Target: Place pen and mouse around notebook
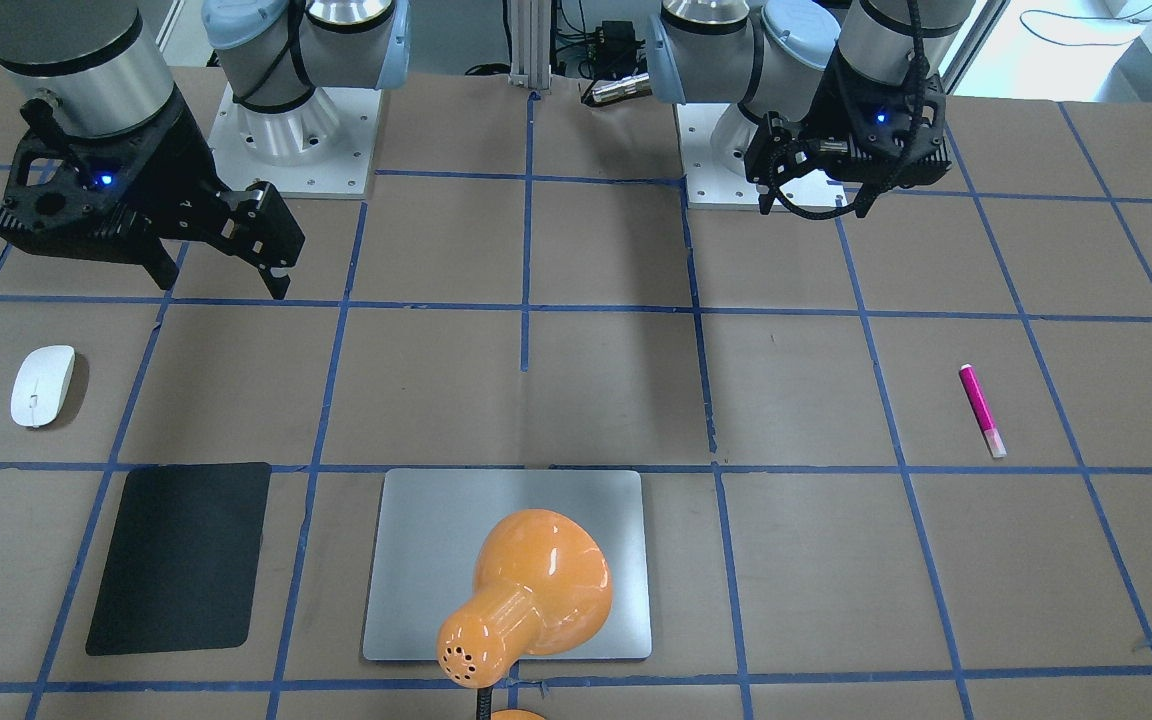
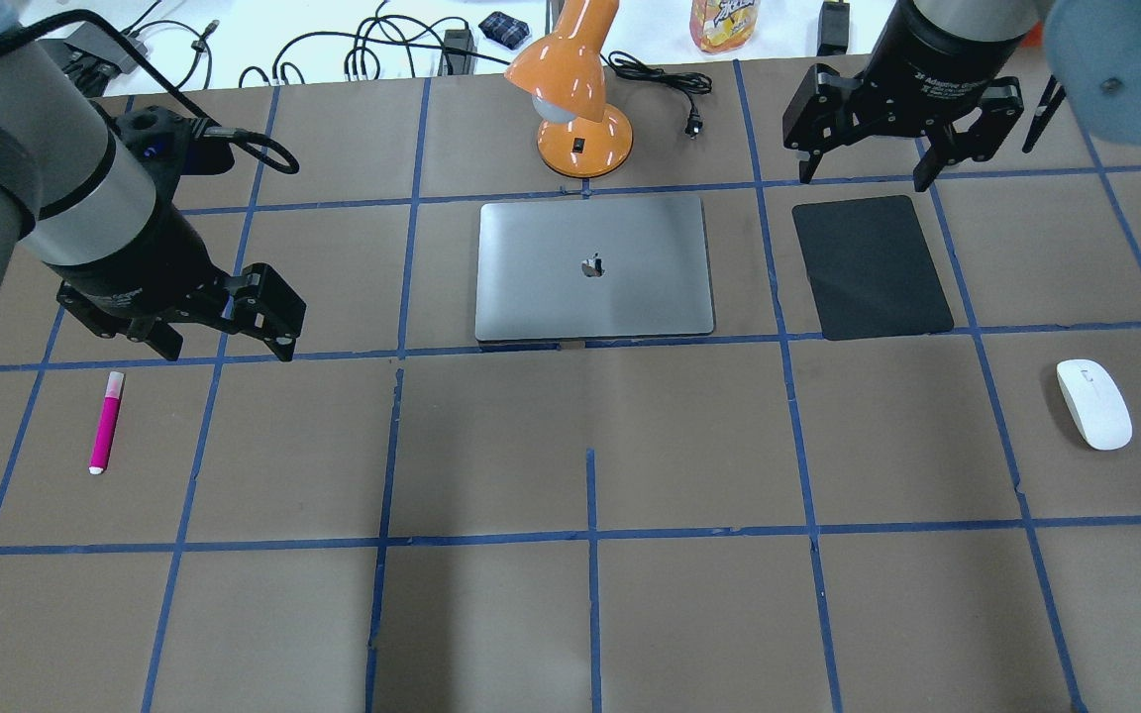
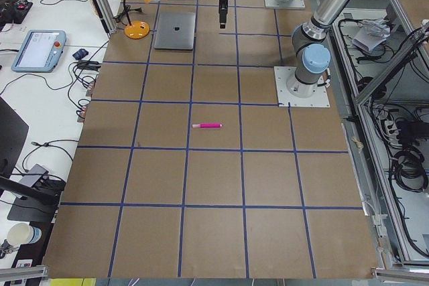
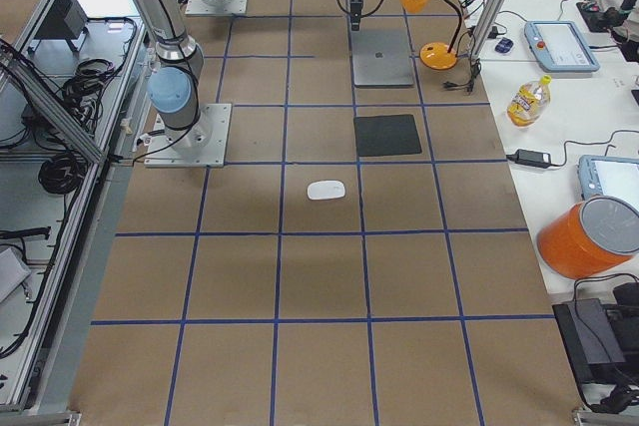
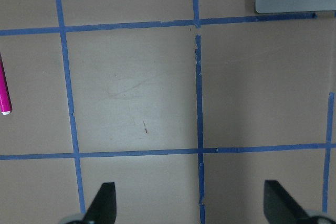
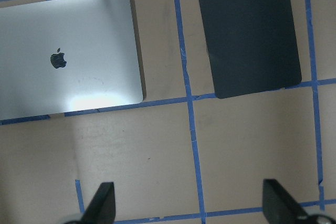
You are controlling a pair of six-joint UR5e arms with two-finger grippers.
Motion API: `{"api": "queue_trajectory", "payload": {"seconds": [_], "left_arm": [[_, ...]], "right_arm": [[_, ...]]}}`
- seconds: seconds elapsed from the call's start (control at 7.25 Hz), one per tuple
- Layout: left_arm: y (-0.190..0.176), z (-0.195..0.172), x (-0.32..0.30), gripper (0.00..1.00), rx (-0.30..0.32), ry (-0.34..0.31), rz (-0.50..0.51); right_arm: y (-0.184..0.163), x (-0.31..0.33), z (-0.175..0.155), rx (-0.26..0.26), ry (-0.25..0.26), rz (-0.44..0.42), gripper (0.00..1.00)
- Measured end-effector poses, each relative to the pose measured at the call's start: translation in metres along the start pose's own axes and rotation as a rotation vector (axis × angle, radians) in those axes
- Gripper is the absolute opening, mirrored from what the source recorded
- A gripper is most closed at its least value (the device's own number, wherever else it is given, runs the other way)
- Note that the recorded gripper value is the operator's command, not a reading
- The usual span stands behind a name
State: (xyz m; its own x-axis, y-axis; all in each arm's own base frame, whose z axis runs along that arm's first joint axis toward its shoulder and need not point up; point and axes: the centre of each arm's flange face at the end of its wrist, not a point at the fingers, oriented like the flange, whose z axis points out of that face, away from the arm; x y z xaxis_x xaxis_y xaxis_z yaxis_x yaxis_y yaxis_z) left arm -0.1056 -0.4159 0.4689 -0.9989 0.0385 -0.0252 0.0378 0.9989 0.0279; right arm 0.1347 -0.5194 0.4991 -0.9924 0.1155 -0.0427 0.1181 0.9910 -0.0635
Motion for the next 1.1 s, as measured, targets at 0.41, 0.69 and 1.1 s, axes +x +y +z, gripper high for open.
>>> {"api": "queue_trajectory", "payload": {"seconds": [0.41,0.69,1.1], "left_arm": [[0.0,-0.001,0.001,1.0,0.004,0.006,-0.002],[0.0,-0.001,0.001,1.0,0.005,0.006,-0.002],[0.0,-0.002,0.001,1.0,0.007,0.008,-0.002]], "right_arm": [[-0.001,0.0,0.001,-0.002,0.002,-0.002,1.0],[-0.002,0.0,0.002,-0.003,0.003,-0.009,1.0],[-0.013,0.028,0.004,-0.019,0.01,-0.025,1.0]]}}
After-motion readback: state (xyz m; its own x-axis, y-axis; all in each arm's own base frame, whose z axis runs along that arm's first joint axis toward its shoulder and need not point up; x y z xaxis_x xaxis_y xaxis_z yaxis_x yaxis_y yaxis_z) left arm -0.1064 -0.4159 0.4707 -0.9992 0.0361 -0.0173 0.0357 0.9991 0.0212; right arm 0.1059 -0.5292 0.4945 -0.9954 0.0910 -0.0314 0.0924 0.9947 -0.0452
